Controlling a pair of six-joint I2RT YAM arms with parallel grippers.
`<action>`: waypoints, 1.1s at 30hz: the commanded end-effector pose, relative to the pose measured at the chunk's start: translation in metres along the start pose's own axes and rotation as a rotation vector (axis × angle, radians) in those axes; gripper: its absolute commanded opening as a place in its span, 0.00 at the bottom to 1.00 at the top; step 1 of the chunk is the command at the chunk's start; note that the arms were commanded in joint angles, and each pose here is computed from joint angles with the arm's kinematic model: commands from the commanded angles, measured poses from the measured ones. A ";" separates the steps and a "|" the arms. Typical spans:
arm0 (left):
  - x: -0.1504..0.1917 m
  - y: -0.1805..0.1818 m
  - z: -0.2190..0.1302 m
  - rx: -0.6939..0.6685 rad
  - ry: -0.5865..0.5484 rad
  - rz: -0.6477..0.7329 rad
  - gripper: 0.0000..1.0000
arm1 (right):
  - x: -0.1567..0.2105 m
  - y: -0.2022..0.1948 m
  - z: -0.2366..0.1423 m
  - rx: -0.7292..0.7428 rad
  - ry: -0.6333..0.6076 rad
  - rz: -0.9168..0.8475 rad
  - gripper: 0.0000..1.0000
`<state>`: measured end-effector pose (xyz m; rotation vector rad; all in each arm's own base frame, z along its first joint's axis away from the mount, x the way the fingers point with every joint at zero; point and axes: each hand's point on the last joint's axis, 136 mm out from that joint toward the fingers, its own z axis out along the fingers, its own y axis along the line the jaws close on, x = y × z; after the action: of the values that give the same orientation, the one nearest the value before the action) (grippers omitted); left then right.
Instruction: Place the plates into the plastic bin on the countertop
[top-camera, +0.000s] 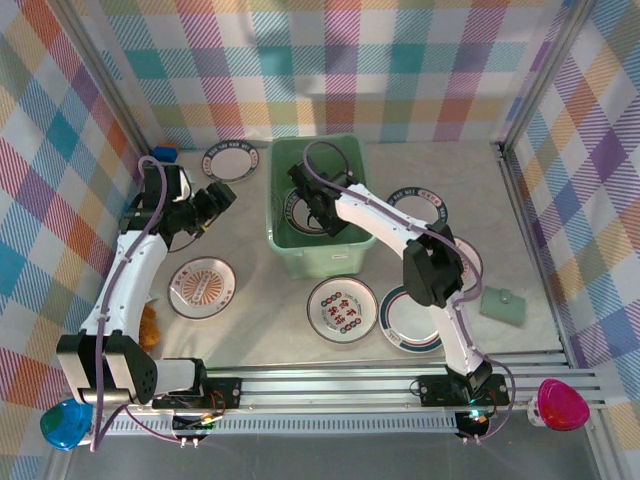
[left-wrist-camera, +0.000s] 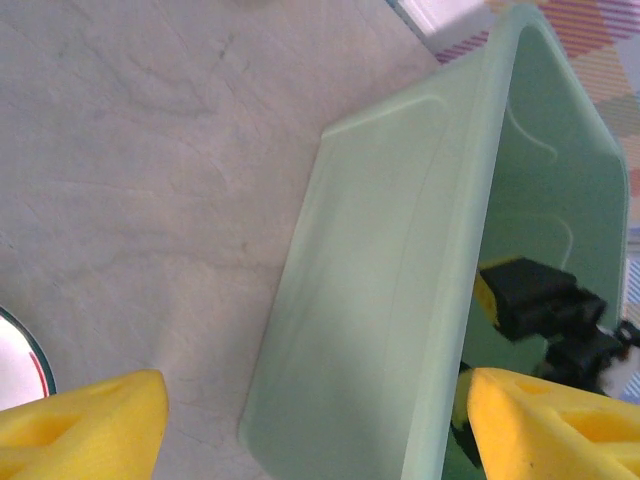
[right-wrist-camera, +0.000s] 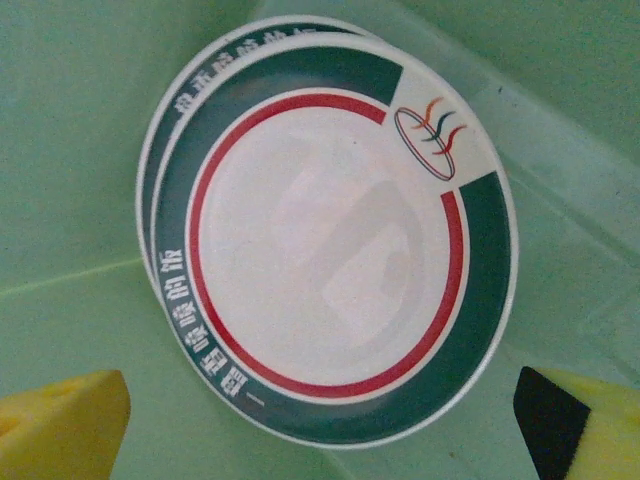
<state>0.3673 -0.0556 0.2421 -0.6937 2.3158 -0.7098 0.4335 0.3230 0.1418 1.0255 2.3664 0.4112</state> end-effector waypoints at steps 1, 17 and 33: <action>-0.017 0.005 0.000 -0.066 -0.042 0.004 0.79 | -0.027 0.027 -0.050 -0.146 -0.052 -0.120 0.99; -0.092 0.023 0.158 -0.044 -0.038 -0.152 0.76 | -0.049 0.054 -0.145 -0.694 0.002 -0.633 0.75; -0.141 0.058 0.266 0.001 -0.107 -0.231 0.76 | -0.082 0.047 -0.123 -0.780 0.096 -0.592 0.56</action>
<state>0.6027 -0.0154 0.0725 -0.9939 2.2463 -0.7076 0.4352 0.2791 0.2854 0.0059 2.1723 0.9753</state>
